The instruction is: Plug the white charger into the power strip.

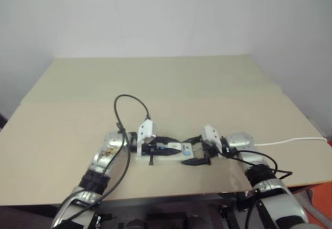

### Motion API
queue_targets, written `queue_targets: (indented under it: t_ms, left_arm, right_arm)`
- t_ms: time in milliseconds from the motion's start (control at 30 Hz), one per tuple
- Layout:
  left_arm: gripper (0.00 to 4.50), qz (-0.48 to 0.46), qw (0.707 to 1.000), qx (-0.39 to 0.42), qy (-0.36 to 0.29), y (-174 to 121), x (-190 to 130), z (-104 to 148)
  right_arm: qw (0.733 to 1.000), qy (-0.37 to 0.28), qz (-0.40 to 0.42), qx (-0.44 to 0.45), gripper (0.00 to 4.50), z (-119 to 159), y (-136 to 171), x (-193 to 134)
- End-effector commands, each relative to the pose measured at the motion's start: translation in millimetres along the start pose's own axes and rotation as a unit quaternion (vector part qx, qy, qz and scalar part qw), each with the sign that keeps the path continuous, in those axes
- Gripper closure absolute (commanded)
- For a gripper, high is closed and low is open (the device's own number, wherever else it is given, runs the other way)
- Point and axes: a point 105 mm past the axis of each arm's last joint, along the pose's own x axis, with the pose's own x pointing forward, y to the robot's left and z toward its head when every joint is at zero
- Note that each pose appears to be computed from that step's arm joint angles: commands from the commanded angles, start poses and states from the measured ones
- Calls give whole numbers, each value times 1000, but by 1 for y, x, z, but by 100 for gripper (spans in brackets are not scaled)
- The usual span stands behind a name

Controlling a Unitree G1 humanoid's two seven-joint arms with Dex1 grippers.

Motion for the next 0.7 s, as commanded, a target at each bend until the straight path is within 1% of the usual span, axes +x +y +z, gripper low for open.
queue_targets:
  t_ms: [33, 333, 400, 533, 667, 700]
  left_arm:
    - [347, 4, 997, -47, 54, -6, -10, -30]
    - [347, -1, 997, -55, 55, -7, -10, -30]
    - [275, 6, 997, -57, 60, -5, -9, -30]
    - [159, 9, 997, -51, 51, -3, -7, -25]
    - [23, 8, 997, -52, 49, -2, -7, -22]
    - [1, 7, 997, -51, 48, -1, -7, -21]
  right_arm:
    - [1000, -13, 0, -7, 108, 7, -2, -4]
    - [1000, -14, 0, -7, 108, 7, -1, -3]
    - [1000, -15, -2, -8, 108, 7, -1, -3]
    - [1000, -17, -3, -8, 108, 9, -2, -2]
    - [1000, -18, -2, -7, 108, 9, -2, -2]
    - [1000, -19, -2, -7, 108, 9, -2, -1]
